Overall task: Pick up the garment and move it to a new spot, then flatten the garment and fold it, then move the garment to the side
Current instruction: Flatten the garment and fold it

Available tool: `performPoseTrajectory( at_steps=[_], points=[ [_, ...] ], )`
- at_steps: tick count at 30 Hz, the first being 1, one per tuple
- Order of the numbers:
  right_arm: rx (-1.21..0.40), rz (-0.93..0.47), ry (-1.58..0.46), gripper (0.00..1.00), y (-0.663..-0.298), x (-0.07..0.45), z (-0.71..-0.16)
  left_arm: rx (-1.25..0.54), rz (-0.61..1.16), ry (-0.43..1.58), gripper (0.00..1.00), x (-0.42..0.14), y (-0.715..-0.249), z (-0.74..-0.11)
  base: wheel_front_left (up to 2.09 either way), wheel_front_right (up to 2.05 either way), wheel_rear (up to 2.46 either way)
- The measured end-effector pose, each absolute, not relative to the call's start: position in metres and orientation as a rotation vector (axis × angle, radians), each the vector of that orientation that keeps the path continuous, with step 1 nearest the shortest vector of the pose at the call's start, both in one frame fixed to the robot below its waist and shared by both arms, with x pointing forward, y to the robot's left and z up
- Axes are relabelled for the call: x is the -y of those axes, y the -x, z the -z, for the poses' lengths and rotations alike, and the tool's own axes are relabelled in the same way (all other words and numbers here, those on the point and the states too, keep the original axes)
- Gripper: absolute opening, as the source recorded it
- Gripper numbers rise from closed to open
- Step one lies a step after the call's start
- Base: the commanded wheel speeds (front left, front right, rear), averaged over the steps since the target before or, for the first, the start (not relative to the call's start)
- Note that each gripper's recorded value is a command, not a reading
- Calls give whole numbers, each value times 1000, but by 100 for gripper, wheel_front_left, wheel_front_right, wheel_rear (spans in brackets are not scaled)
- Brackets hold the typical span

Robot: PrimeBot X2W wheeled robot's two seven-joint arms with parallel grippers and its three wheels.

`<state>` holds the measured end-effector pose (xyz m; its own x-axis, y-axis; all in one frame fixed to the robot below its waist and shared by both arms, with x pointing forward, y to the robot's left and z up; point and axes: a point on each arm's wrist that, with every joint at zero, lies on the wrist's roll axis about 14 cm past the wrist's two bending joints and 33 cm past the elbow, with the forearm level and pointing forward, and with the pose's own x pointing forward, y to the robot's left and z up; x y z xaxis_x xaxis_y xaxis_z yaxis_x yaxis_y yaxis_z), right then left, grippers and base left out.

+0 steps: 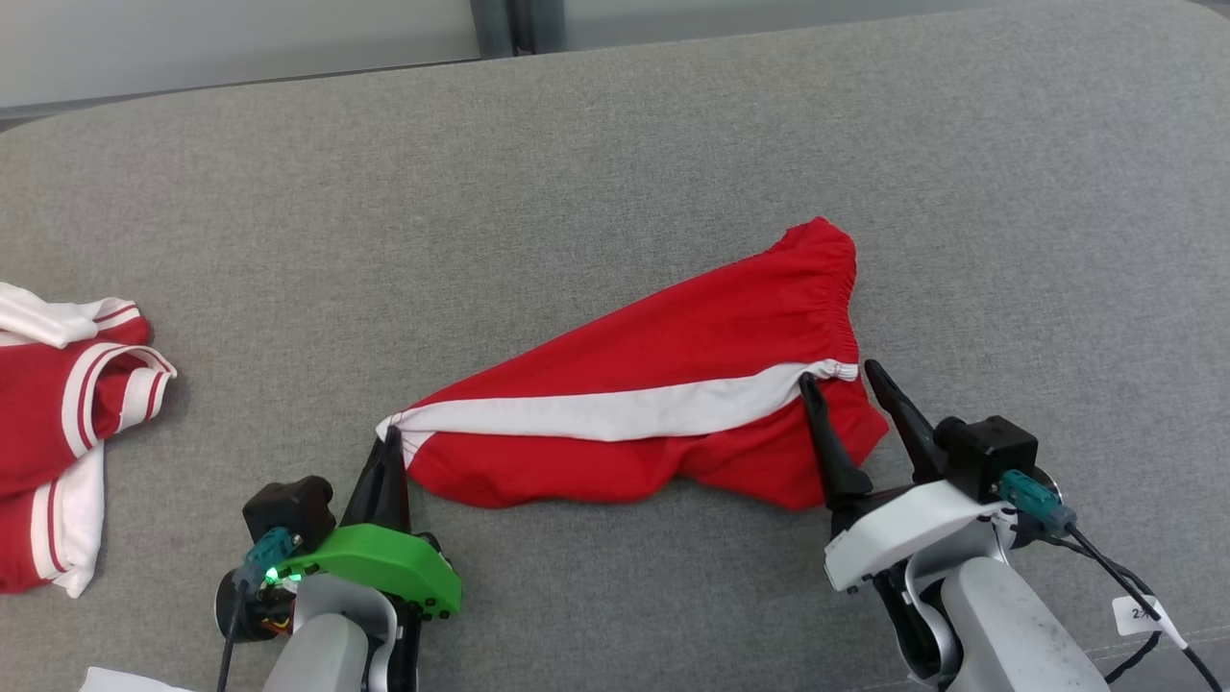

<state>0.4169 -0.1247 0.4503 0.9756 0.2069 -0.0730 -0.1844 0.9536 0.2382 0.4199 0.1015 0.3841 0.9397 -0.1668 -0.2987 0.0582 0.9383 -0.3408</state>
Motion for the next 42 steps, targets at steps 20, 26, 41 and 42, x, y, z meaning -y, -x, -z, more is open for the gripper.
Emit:
performPoseTrajectory(
  at_steps=[20,26,41,42],
  points=[
    [-82,-222,-245,0,-418,118,-458,-326,98,311,0,-111,-408,-386,0,0,0],
    [-25,-206,-250,0,-417,125,-477,-270,102,309,0,-113,-411,-404,0,0,0],
    [277,-213,-245,0,-415,138,-585,203,195,179,0,-118,-453,-567,0,0,0],
    [296,-213,-239,0,-415,140,-593,237,199,170,0,-119,-455,-579,0,0,0]
  ],
)
